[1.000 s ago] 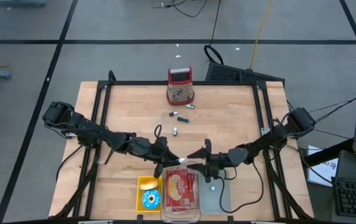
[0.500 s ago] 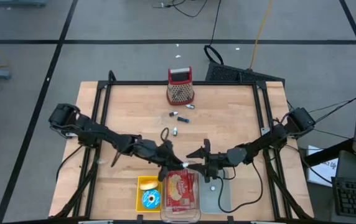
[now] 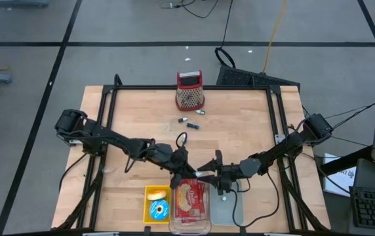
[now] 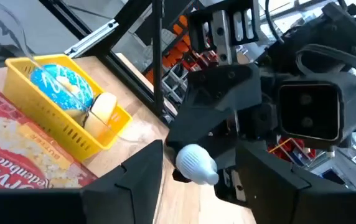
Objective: Pick & Place Food Item
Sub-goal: Put the bottom black food coloring bottle into the gray bin
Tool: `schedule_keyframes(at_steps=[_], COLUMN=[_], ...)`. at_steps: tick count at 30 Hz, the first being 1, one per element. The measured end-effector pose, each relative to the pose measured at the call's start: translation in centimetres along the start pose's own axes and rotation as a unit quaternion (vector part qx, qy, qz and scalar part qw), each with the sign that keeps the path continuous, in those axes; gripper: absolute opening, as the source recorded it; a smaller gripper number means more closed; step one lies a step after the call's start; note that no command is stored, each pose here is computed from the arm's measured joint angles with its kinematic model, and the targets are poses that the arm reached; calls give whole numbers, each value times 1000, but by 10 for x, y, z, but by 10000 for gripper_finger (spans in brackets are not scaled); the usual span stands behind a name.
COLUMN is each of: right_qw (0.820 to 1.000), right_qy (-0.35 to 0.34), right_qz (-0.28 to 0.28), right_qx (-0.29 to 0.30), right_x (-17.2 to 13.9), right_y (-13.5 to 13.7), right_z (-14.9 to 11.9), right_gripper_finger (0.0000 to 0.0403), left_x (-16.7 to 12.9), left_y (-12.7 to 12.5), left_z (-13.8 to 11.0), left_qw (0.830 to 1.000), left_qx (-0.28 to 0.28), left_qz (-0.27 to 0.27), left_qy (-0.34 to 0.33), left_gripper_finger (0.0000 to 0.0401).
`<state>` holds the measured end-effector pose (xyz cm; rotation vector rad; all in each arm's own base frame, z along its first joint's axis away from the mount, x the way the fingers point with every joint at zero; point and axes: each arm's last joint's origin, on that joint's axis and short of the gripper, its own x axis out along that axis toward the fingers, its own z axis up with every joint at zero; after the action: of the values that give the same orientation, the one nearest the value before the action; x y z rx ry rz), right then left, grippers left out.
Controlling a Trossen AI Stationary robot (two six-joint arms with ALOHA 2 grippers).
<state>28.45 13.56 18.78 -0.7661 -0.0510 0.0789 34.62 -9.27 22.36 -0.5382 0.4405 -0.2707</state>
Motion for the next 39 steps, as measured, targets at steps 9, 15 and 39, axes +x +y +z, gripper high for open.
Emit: schedule_keyframes(at_steps=[9,15,39], right_qw=[1000,1000,1000], right_qy=[6,11,14], right_qz=[5,10,13], right_qx=[0,7,7], right_x=[0,0,0], right_y=[1,2,3], right_z=[-1,-2,-3], right_gripper_finger=[144,121,59], left_x=[0,0,0], left_y=[2,2,0], left_z=[-1,-1,1], left_qw=[1000,1000,997], left_qx=[-2,-9,71], left_qz=[6,4,0], left_qy=[7,5,-7], left_gripper_finger=[79,79,107])
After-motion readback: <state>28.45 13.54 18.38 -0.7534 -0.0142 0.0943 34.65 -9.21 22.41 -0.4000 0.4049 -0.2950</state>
